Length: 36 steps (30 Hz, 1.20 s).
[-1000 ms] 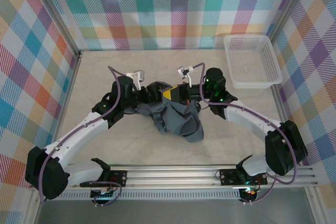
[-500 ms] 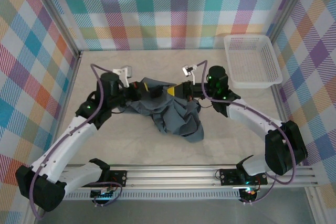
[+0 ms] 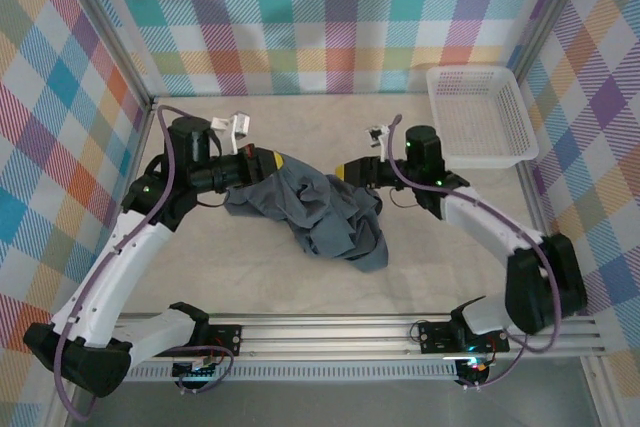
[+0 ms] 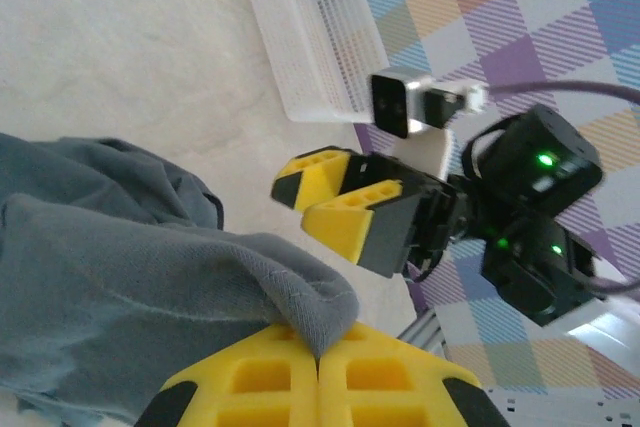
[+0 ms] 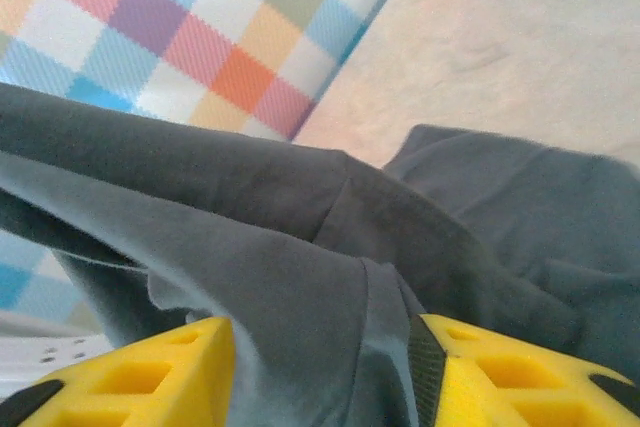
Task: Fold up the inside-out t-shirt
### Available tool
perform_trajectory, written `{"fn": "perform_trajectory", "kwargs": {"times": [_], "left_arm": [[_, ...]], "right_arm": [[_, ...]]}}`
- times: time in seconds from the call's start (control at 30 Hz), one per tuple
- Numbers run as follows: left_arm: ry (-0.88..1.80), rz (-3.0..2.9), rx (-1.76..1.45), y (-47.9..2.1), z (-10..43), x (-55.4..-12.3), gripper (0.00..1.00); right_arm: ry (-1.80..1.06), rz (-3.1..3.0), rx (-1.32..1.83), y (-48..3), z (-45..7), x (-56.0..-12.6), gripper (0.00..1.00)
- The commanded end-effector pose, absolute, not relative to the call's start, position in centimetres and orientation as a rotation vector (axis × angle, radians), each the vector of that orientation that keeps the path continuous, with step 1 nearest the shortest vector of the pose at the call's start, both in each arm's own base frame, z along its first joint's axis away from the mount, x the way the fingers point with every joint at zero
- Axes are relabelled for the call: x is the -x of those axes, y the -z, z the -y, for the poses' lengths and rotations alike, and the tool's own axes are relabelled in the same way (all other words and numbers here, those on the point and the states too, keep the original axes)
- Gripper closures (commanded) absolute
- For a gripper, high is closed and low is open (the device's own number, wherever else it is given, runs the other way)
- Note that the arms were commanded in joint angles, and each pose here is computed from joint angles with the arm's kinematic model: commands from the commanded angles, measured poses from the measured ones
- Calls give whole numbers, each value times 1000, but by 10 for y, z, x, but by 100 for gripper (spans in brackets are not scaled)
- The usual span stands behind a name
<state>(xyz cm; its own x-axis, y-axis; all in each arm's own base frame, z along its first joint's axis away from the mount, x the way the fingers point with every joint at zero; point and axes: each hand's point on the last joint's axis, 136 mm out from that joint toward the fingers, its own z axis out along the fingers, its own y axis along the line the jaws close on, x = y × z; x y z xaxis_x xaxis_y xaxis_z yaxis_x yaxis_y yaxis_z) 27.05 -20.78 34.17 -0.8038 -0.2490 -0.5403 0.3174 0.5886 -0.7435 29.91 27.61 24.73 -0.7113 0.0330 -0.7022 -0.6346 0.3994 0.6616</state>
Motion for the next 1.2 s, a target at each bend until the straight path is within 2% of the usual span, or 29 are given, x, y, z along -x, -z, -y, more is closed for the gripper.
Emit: {"fn": "perform_trajectory", "kwargs": {"times": [0.0,0.1,0.13,0.23,0.3,0.47,0.63,1.03,1.17], "left_arm": [[1270,-2204,-94,-340,216,-270,100],[1269,-2209,-91,-337,217,-272,100],[1264,-2213,-86,-336,217,-273,100],[1256,-2215,-77,-336,215,-274,100],[1248,-2213,-73,-336,214,-274,100],[1232,-2214,-57,-334,212,-274,100],[1240,-2216,-51,-333,213,-277,100],[1238,-2222,-53,-331,214,-277,100],[1229,-2231,-49,-329,213,-278,100]], "right_arm": [[-950,-1805,707,-274,-276,-281,47],[-673,-1618,913,-291,-299,-265,47],[-625,-1592,928,-296,-305,-266,53],[-587,-1626,934,-296,-319,-274,81],[-620,-1777,847,-288,-322,-283,87],[-910,-2171,620,-269,-343,-270,72],[-956,-2288,431,-255,-341,-268,70],[-890,-2334,482,-237,-353,-270,63],[-882,-2314,480,-244,-354,-274,71]]}}
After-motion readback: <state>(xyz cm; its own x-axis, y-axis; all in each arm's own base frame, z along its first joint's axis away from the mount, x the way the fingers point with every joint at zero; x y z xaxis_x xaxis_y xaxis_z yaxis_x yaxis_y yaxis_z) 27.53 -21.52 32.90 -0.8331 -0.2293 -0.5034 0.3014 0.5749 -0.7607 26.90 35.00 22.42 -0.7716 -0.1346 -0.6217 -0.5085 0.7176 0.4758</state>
